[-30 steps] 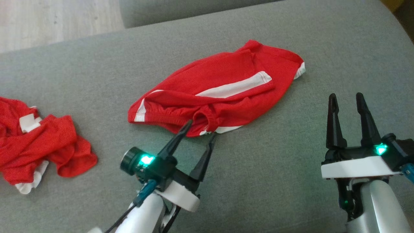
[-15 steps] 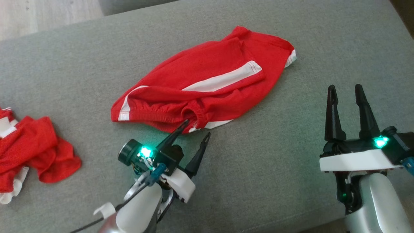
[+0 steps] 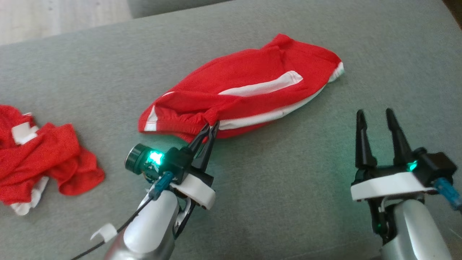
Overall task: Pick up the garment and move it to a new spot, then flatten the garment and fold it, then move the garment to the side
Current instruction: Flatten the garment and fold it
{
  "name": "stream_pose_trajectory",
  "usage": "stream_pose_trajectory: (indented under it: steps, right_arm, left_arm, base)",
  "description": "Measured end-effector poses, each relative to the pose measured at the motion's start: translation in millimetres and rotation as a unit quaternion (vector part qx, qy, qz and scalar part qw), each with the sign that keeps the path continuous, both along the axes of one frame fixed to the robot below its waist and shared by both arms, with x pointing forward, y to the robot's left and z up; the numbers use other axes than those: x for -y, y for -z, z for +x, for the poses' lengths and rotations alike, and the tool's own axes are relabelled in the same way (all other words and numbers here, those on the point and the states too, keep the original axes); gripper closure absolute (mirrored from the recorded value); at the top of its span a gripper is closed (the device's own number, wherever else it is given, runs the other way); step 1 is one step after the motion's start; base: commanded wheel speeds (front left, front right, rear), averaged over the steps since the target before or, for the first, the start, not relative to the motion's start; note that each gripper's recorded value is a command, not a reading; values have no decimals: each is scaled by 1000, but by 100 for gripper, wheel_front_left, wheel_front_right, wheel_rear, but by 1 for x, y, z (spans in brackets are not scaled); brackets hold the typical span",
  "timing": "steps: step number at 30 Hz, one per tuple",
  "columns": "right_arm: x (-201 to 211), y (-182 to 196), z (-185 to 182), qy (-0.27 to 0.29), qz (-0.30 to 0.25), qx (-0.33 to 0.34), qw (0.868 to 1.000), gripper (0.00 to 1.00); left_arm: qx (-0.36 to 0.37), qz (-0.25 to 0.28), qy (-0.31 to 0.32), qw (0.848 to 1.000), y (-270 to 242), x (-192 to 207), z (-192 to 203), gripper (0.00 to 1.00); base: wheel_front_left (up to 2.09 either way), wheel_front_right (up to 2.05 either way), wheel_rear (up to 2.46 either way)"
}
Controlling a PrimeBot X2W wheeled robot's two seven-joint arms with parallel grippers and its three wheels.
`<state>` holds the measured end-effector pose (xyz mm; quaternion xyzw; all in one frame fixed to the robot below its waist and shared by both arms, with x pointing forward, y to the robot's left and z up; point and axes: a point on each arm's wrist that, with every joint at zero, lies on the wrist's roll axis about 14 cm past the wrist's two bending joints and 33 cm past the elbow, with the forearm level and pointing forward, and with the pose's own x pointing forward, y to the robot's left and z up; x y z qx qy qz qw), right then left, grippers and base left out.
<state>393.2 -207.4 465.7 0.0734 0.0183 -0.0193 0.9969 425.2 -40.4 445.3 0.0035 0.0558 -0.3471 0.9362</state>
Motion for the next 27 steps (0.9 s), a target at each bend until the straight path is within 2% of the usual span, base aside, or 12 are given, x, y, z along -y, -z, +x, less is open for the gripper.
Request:
stream_pose_trajectory:
  steps: [3,9,16,27]
  right_arm:
    - [-9,11,0,-17,-12,-19,1000,0]
    - [-22,37,-1,-42,-35,-63,997,0]
    - [-25,40,21,-52,-57,-72,994,0]
    - [-23,75,35,-53,-64,-145,986,0]
  left_arm:
    - [12,-21,-25,999,-14,-12,-2,100]
    - [9,-26,-55,998,-15,-32,-18,100]
    - [19,-32,-84,996,-24,-50,-19,100]
    - [2,-31,-118,993,-13,-71,-22,100]
  base:
    - [0,0,0]
    - [0,0,0]
    - [0,0,0]
    - [0,0,0]
